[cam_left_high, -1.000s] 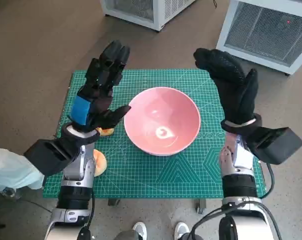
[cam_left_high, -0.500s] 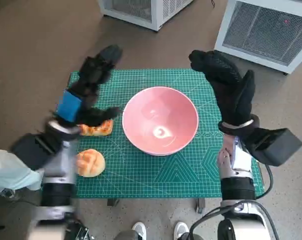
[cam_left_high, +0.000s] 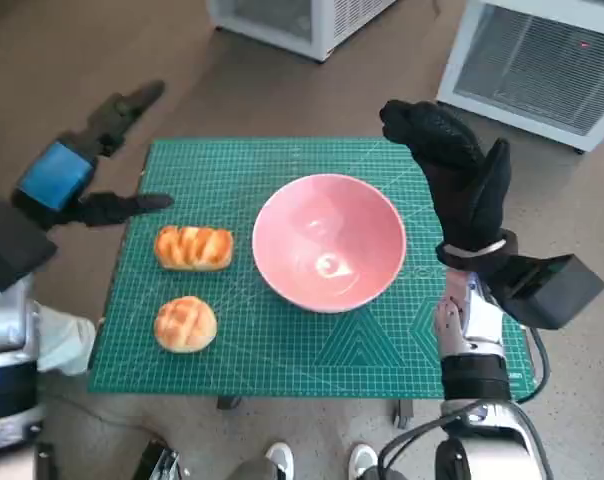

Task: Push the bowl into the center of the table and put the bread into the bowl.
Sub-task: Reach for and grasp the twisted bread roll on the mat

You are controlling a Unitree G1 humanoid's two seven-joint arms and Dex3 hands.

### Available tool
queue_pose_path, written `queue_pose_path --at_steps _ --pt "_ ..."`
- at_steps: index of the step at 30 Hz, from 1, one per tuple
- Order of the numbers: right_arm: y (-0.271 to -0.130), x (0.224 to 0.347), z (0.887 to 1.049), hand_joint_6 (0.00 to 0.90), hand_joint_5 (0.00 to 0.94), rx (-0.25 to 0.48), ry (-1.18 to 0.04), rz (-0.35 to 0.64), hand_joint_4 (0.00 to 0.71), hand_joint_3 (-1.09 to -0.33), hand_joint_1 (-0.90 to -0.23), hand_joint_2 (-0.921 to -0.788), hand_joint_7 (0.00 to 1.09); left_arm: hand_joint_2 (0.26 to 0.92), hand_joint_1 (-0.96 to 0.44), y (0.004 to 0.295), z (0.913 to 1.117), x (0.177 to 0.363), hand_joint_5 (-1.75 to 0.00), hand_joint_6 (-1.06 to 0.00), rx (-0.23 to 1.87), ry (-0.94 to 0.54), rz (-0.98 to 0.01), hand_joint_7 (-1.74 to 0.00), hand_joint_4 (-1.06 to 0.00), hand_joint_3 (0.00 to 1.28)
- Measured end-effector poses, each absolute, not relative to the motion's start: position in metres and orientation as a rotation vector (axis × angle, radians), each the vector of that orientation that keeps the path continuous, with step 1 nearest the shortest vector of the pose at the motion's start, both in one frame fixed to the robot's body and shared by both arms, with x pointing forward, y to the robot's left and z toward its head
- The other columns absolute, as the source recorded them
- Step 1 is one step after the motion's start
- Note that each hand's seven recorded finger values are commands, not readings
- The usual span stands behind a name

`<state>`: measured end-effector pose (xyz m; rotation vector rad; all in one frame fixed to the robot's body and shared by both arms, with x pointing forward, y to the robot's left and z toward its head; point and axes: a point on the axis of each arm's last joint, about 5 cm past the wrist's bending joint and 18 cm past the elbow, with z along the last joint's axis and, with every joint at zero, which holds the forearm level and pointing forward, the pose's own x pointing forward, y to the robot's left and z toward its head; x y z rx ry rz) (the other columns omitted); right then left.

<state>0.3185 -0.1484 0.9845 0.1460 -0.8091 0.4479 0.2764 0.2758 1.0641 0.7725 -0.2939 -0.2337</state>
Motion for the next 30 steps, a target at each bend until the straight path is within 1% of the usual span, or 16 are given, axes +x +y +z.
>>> queue_pose_path --at_steps 4,6,17,22,30 --pt "-0.148 0.318 0.983 0.268 0.001 0.148 -0.809 0.431 0.254 -0.721 -0.688 -0.921 0.25 0.767 -0.34 0.273 1.063 0.278 0.0 -0.25 0.857 -0.22 -0.236 -0.05 -0.14 0.0" --pt "-0.148 0.318 0.983 0.267 0.001 0.144 -0.81 0.422 0.255 -0.721 -0.687 -0.921 0.25 0.763 -0.33 0.27 1.061 0.279 0.0 -0.26 0.898 -0.172 -0.242 -0.04 -0.14 0.0" --pt "-0.148 0.318 0.978 0.256 0.001 0.131 -0.797 0.398 0.255 -0.723 -0.674 -0.921 0.28 0.743 -0.14 0.254 1.051 0.284 0.0 -0.28 0.983 -0.002 -0.316 -0.02 -0.12 0.0" --pt "-0.148 0.319 0.978 0.252 0.001 0.131 -0.794 0.396 0.256 -0.723 -0.674 -0.921 0.28 0.744 -0.11 0.244 1.046 0.288 0.0 -0.29 1.036 0.072 -0.347 -0.01 -0.12 0.0" --pt "-0.148 0.319 0.977 0.246 0.002 0.133 -0.793 0.394 0.257 -0.722 -0.673 -0.921 0.3 0.747 -0.09 0.231 1.041 0.297 0.0 -0.29 1.109 0.154 -0.365 -0.01 -0.12 0.0"
